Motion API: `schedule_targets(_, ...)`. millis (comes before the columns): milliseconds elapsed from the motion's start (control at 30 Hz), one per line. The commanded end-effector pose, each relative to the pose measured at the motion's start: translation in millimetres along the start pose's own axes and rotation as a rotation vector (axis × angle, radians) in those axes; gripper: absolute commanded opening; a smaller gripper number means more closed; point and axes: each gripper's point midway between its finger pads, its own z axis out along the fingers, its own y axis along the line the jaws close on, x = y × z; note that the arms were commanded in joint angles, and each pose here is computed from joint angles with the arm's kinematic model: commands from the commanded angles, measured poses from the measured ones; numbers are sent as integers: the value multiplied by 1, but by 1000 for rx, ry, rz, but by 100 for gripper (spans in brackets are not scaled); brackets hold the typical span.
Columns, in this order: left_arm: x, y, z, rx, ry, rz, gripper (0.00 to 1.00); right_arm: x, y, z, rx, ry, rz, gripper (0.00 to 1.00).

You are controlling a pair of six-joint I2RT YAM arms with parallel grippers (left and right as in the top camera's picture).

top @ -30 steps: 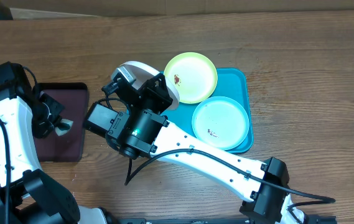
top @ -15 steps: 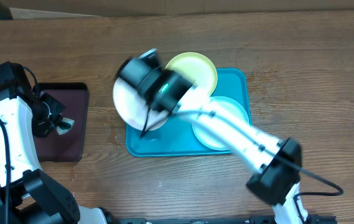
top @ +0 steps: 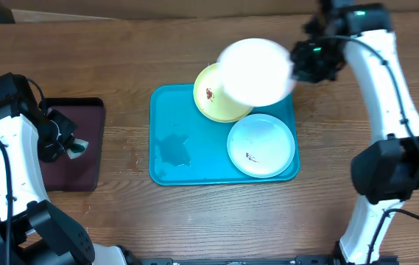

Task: Clean dirty plates on tray and stack at the side
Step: 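Carry the white plate with the right gripper to the table's right side, then move the right gripper to the yellow plate rim and grip it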

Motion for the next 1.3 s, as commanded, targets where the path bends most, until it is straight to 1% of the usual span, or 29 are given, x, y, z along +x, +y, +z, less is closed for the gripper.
schedule_targets(0,-1,-1,0,12,-1,17,4,-11,-67,-12,189,-66,165,4)
schedule_targets(100,-1,-1,0,12,-1,17,4,-15,-122,-11,308,-97,342,4)
schedule_targets(167,-1,-2,0,12,-1,21,4,-15,-144,-7,332,-105,408,4)
schedule_targets(400,-1,-2,0,13,-2,24,4,-14,-192,25,338,-120,487,4)
schedule_targets(500,-1,-2,0,14,-4,25,4,-10,-197,35,332,-108,493,4)
schedule_targets(533,-1,-2,0,14,-4,25,4,-9,-196,37,321,-100,490,7)
schedule_targets(600,-2,-2,0,15,-7,25,4,-7,-185,40,262,-74,466,20)
schedule_targets(700,-2,-3,0,16,-9,25,4,-8,-147,44,61,-26,365,48)
schedule_targets(733,-2,-3,0,16,-9,25,4,-9,-134,44,-1,-17,337,63)
schedule_targets(767,-2,-3,0,16,-9,25,4,-10,-121,42,-57,-9,312,72)
schedule_targets(833,-2,-3,0,16,-8,25,4,-11,-94,40,-153,4,280,84)
schedule_targets(867,-2,-3,0,16,-8,26,4,-11,-74,37,-221,9,223,88)
schedule_targets(933,-2,-3,0,16,-8,25,4,-10,-35,32,-350,19,110,88)
schedule_targets(1000,-2,-3,0,16,-8,25,4,-7,-5,35,-399,23,50,88)
schedule_targets(1033,-2,-3,0,16,-8,25,4,-7,7,40,-393,19,34,88)
schedule_targets(1067,-2,-3,0,16,-8,25,4,-8,15,46,-367,10,32,88)
schedule_targets(1100,-2,-3,0,16,-8,25,4,-10,23,55,-317,-8,30,82)
schedule_targets(1167,-2,-3,0,16,-7,25,4,-14,33,69,-204,-63,18,75)
schedule_targets(1267,-2,-3,1,16,-7,26,4,-21,48,88,-24,-177,-6,74)
